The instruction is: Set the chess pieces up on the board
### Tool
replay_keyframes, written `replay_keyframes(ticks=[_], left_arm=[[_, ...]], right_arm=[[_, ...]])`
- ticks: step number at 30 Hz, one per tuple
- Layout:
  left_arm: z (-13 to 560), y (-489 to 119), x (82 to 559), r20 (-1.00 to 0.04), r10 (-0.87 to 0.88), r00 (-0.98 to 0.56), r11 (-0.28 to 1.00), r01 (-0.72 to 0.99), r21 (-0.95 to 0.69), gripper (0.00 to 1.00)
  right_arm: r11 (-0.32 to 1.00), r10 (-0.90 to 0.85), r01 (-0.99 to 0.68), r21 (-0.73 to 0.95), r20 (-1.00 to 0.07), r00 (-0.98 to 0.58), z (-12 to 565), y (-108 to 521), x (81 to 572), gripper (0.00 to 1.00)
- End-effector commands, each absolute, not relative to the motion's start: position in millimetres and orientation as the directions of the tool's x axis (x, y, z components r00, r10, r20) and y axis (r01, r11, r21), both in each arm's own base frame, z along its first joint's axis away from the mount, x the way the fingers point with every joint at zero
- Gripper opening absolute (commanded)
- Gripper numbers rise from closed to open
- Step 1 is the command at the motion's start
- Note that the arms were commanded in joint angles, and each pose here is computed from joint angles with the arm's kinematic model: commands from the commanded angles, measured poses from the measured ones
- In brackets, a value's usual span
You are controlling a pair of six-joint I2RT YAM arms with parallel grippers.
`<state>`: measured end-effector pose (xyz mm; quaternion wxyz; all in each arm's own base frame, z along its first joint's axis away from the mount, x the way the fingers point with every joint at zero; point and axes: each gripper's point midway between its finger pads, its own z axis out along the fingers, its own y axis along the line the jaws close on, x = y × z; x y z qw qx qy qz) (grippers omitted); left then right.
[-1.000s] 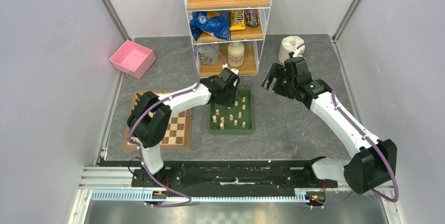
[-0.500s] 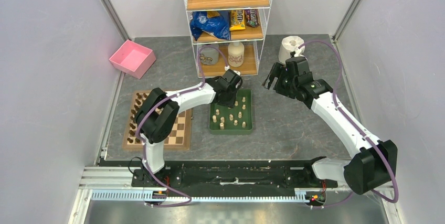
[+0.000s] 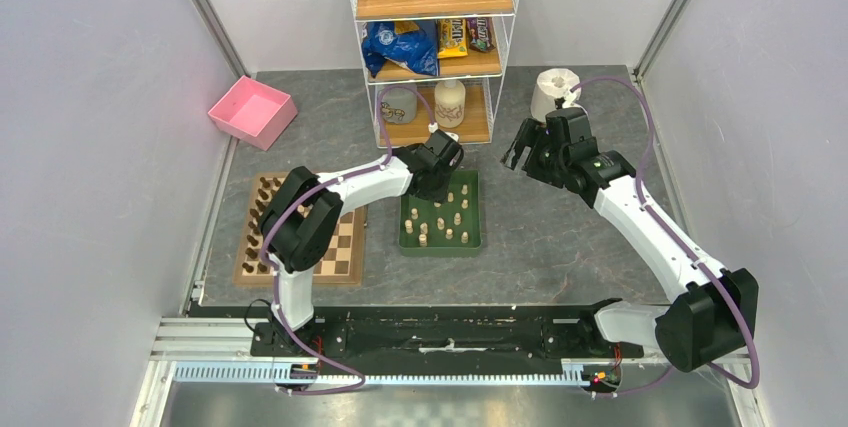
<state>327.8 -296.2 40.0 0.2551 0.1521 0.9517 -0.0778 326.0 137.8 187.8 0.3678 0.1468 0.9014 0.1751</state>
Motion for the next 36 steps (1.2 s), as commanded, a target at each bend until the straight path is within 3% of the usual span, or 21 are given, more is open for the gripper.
replay_keyframes(ticks=[1, 9, 16, 20, 23, 25, 36], left_arm=[[46, -304, 335, -0.533, 0.268, -0.803, 0.932, 0.356, -0.068, 0.31], [44, -305, 332, -0.523, 0.263, -0.811, 0.931, 0.355, -0.082, 0.31], [43, -306, 331, -0.519, 0.267, -0.812, 0.930, 0.359, -0.084, 0.24], [43, -305, 331, -0.517, 0.269, -0.813, 0.929, 0.360, -0.084, 0.16], [45, -305, 330, -0.516, 0.270, -0.813, 0.928, 0.363, -0.087, 0.04], [51, -305, 329, -0.526, 0.262, -0.809, 0.928, 0.361, -0.093, 0.02], [158, -262, 334, -0.735, 0.097, -0.671, 0.961, 0.256, -0.107, 0.02]], right_arm=[[0.893, 0.401, 0.120, 0.434, -0.647, -0.648, 205, 135, 330, 0.89], [0.892, 0.401, 0.120, 0.436, -0.642, -0.653, 203, 135, 330, 0.89], [0.892, 0.402, 0.119, 0.436, -0.644, -0.651, 204, 135, 331, 0.89], [0.890, 0.405, 0.120, 0.440, -0.641, -0.652, 204, 135, 331, 0.89], [0.890, 0.404, 0.118, 0.441, -0.642, -0.652, 205, 136, 331, 0.89], [0.890, 0.404, 0.118, 0.441, -0.641, -0.652, 205, 136, 331, 0.89], [0.884, 0.410, 0.118, 0.452, -0.631, -0.659, 205, 140, 334, 0.89]])
